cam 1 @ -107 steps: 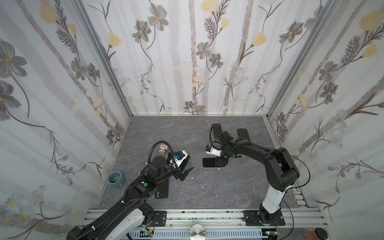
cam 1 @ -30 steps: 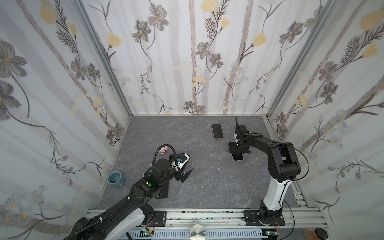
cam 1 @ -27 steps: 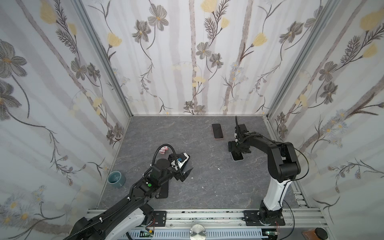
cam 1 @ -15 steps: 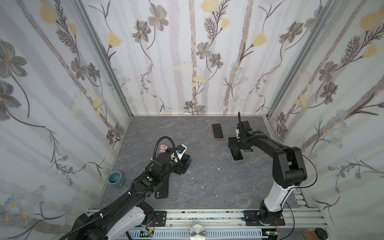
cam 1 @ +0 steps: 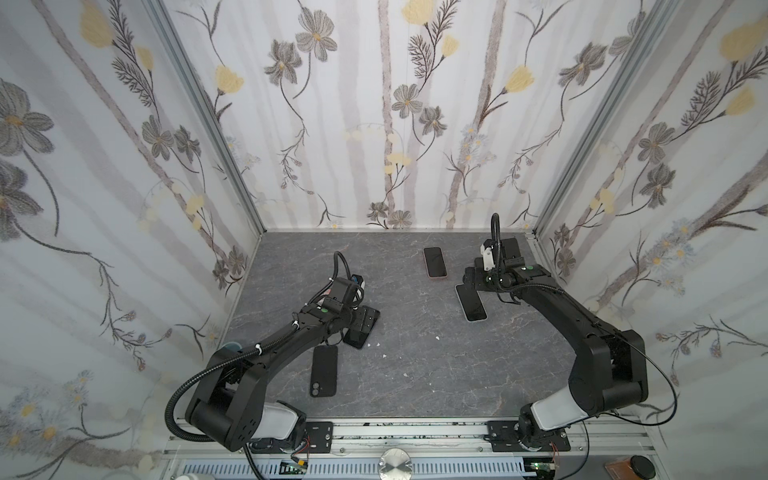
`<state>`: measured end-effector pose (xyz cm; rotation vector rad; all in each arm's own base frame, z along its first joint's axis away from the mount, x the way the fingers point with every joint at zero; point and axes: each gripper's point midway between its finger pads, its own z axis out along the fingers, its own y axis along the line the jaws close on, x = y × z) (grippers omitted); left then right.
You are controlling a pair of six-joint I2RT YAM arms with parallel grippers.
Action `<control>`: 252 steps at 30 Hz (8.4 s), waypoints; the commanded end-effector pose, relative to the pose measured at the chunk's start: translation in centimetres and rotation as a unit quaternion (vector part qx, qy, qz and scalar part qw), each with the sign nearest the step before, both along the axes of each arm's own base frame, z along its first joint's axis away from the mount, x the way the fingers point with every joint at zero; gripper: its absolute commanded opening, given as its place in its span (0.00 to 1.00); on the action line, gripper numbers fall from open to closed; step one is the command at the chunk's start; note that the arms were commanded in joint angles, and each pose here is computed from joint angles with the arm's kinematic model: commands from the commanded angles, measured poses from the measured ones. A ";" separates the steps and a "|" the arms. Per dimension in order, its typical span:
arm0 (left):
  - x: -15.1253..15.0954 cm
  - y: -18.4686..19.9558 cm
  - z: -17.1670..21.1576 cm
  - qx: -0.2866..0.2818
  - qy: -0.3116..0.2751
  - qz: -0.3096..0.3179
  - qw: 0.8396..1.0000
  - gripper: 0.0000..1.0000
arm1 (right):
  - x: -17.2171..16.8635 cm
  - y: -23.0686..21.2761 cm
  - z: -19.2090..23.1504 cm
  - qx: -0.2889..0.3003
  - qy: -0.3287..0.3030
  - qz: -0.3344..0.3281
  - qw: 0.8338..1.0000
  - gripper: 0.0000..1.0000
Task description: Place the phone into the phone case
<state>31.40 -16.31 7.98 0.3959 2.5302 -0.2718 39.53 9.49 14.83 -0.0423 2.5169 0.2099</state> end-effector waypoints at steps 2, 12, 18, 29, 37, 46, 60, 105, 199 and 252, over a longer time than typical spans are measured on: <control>-0.9 -0.1 -1.9 -0.001 0.053 0.003 0.999 0.96 | -1.0 0.7 -0.2 0.010 0.005 0.023 1.000 0.92; -0.5 0.2 -3.7 0.029 0.080 0.007 0.996 0.92 | -2.4 0.9 -0.2 0.011 0.003 0.035 0.999 0.92; 0.4 -0.3 -4.4 0.042 0.097 0.003 0.994 0.91 | -2.3 1.1 -0.5 0.008 0.005 0.039 0.999 0.91; 0.7 -1.6 -6.4 0.080 0.133 -0.014 0.988 0.89 | -2.5 1.0 -1.1 -0.005 0.014 0.046 0.999 0.91; 0.6 -1.1 -7.5 0.107 0.180 0.019 0.978 0.80 | -2.6 0.9 -1.5 -0.014 0.020 0.052 0.998 0.91; -2.6 -3.3 -6.0 0.008 0.257 0.092 0.962 0.88 | -2.5 1.1 -1.8 -0.016 0.023 0.058 0.998 0.90; -7.6 -3.4 -4.4 -0.022 0.285 0.085 0.954 0.89 | -1.5 1.9 -2.5 -0.014 0.029 0.071 0.997 0.89; -7.4 -2.5 -4.7 0.008 0.198 0.130 0.972 0.90 | -3.4 4.2 -2.1 -0.047 0.033 0.106 0.993 0.88; -8.6 5.6 -3.2 -0.147 0.089 0.313 0.934 0.92 | -11.6 24.5 -12.2 -0.094 0.117 0.337 0.929 0.54; -6.5 -15.1 4.4 -0.215 0.097 -0.075 0.969 0.92 | -8.5 10.7 1.4 -0.025 -0.036 0.226 0.973 0.54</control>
